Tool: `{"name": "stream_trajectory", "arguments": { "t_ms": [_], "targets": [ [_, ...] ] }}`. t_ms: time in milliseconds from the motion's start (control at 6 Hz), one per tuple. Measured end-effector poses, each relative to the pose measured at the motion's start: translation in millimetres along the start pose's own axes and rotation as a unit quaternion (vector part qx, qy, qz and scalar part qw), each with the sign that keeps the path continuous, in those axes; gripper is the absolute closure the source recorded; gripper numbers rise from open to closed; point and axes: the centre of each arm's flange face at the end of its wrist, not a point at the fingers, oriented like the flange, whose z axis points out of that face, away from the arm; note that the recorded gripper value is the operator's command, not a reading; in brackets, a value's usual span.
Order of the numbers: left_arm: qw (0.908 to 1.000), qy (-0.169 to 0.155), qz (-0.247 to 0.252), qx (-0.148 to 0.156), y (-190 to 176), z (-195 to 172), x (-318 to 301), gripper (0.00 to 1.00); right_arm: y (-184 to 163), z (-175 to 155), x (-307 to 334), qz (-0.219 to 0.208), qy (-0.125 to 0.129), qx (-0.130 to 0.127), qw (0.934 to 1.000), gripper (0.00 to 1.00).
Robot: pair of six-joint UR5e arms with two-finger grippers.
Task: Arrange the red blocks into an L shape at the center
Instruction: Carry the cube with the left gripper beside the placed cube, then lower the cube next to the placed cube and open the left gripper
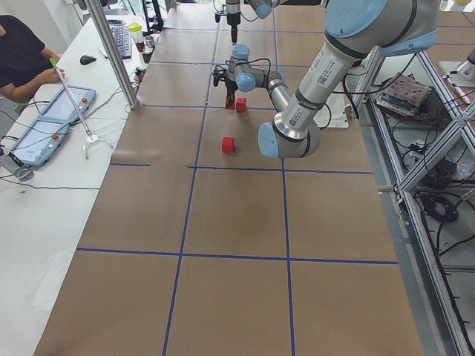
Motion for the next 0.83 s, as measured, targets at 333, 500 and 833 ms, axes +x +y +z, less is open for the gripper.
{"name": "stream_trajectory", "arguments": {
  "t_ms": [333, 500, 833],
  "targets": [
    [1.0000, -0.003, 0.000, 0.000, 4.8, 6.4, 9.2, 1.00, 0.5, 0.7, 1.2, 0.001, 0.001, -0.001, 1.0000, 0.00],
    [1.0000, -0.005, 0.000, 0.000, 3.5, 9.4, 14.8, 0.98, 0.9, 1.4, 2.5, 0.002, 0.002, -0.001, 1.0000, 0.00],
    [1.0000, -0.008, 0.000, 0.000, 2.9, 12.5, 16.7, 0.96, 0.8, 3.0, 4.2, 0.004, 0.003, -0.003, 1.0000, 0.00]
  ]
}}
